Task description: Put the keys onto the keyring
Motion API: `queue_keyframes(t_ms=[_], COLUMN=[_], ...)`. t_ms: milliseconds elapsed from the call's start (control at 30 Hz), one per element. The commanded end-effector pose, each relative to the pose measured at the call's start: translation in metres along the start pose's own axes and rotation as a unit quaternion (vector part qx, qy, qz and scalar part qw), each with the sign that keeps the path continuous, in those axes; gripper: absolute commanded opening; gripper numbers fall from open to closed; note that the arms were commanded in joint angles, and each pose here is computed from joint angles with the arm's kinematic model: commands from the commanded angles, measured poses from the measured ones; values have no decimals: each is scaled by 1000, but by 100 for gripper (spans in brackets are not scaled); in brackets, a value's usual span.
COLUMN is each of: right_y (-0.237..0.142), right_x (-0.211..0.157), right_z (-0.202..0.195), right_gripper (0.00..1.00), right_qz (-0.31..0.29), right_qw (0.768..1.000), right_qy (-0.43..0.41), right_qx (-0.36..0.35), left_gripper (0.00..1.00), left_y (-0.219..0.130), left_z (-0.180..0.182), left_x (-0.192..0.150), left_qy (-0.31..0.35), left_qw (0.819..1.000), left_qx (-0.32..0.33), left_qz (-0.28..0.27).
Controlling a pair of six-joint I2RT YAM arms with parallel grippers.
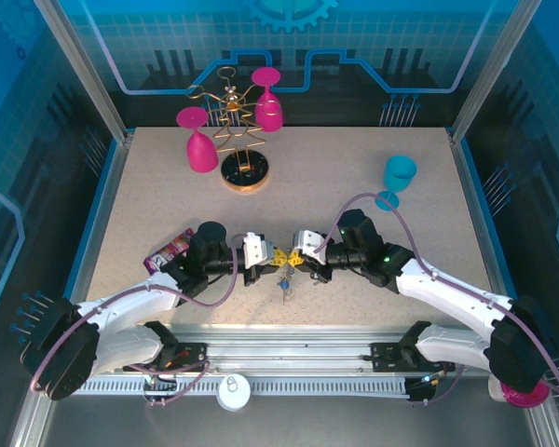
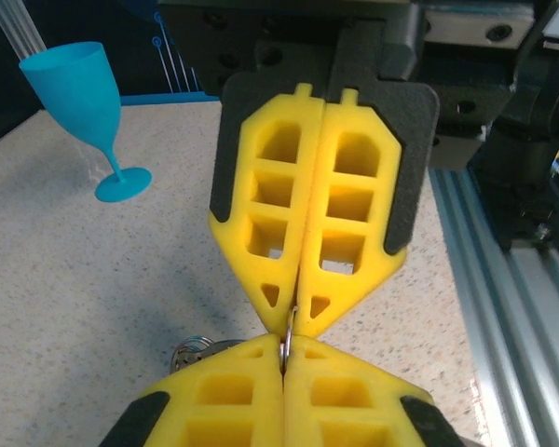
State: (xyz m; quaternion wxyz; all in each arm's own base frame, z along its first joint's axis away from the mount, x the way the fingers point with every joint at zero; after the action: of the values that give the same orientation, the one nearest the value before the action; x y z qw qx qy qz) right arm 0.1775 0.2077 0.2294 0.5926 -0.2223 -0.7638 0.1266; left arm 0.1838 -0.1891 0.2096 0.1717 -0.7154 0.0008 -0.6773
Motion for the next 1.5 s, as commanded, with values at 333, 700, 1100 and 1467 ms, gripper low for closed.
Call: queue_keyframes(t_ms=[333, 700, 1100, 1467], right_y=[-44, -42, -6, 26], right_x=[-16, -69, -99, -97], right_z=[-11, 8, 12, -9], right_gripper=[49, 40, 40, 42], right_qz=[98, 242, 341, 403], right_qw=[964, 781, 689, 718], right_qy=[168, 522, 604, 533], right_qx=[-183, -245, -210, -196], left_gripper=[0, 0, 0, 0], left_y=[0, 1, -1, -1], left_z=[0, 3, 2, 1], left_x=[16, 12, 9, 9], left_qy=[38, 32, 33, 38], left_qw=[999, 998, 998, 998], left_qx=[20, 48, 60, 54], left_qz=[-27, -19, -12, -11])
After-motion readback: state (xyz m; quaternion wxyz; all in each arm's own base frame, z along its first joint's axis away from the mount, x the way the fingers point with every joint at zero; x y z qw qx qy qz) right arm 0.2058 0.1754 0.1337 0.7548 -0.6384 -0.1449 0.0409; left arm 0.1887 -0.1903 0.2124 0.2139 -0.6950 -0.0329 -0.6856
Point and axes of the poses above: each hand's point on the last joint's axis, 136 mm out from that joint toward the fingers, its own y axis out along the fingers, its own z axis along the line the jaws close on, x = y × z, the point moved 10 cm from there along -y, back along the fingers, and after that the axes turned 9 degrees about -y, right-handed, at the moved point
